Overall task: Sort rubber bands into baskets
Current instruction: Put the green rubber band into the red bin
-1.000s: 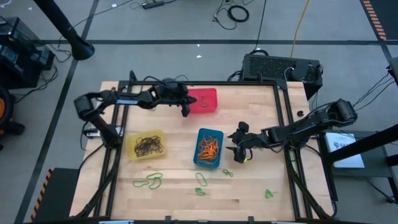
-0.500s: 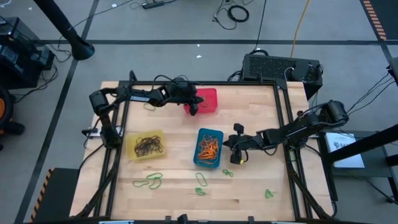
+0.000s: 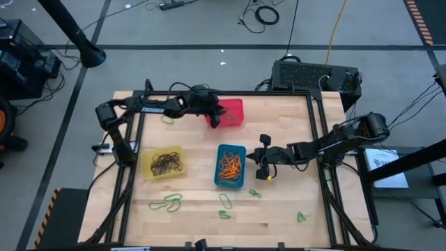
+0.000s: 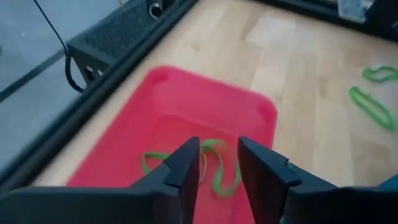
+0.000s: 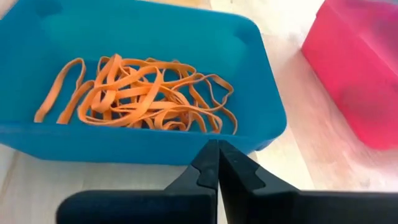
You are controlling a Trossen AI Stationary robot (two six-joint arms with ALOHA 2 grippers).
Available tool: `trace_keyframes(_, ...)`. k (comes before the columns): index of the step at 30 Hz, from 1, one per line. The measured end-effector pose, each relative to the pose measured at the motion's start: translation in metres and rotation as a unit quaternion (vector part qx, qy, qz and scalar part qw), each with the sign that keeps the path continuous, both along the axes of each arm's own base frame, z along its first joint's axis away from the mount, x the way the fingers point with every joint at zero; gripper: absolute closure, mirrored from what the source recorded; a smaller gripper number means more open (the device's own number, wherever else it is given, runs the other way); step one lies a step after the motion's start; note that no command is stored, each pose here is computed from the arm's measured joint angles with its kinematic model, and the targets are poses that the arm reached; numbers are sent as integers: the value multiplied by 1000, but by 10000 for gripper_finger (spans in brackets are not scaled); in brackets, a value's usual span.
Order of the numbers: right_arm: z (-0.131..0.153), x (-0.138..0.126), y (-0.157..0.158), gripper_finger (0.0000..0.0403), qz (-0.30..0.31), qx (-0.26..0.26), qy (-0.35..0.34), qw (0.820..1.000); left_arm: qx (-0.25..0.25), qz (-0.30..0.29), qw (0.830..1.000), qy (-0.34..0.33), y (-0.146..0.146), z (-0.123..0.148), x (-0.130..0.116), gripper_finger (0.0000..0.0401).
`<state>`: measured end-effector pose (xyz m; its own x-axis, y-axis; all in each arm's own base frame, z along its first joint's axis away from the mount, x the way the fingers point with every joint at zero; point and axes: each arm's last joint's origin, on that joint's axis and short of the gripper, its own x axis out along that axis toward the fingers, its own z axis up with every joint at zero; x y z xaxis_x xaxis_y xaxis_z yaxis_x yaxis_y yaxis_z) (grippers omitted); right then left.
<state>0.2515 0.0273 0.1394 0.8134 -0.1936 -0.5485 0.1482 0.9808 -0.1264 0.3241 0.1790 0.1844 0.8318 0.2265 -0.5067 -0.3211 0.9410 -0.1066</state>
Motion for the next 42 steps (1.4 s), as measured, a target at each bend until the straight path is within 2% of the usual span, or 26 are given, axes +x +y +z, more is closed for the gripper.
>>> trace_keyframes(4, 3, 1, 0, 402, 5, -5, -10, 1000, 4, 2, 1000, -7, -4, 26, -12, 281)
trace_keyframes(10, 2, 0, 1, 402, 10, -7, -1, 1000, -8, -3, 1000, 4, -24, 82, -44, 280)
trace_keyframes(12, 1, -1, 1, 402, 13, -10, 3, 1000, -13, -29, 1000, 0, -38, 93, -49, 280)
trace_keyframes(15, 1, -1, 2, 402, 23, -20, 8, 1000, -45, -104, 994, 6, -65, 99, -50, 280)
trace_keyframes(18, 1, -1, 4, 402, 31, -26, 9, 999, -100, -192, 975, 38, -96, 94, -49, 280)
trace_keyframes(22, 1, -2, 6, 403, 39, -30, 10, 999, -164, -303, 932, 110, -148, 84, -51, 280)
trace_keyframes(26, 0, -2, 6, 403, 47, -26, 14, 998, -157, -369, 901, 163, -198, 78, -54, 280)
trace_keyframes(28, 0, -2, 6, 403, 46, -24, 14, 999, -149, -387, 892, 180, -220, 77, -57, 280)
trace_keyframes(30, 0, -2, 6, 403, 45, -23, 13, 999, -138, -377, 895, 195, -238, 76, -60, 280)
trace_keyframes(32, 1, -1, 7, 403, 45, -19, 8, 999, -128, -338, 908, 211, -253, 72, -63, 280)
trace_keyframes(34, 2, -1, 7, 403, 48, -10, 3, 999, -137, -304, 913, 234, -265, 64, -70, 280)
trace_keyframes(42, 8, 3, 10, 402, 74, 20, -34, 996, -221, -191, 908, 301, -288, 16, -98, 280)
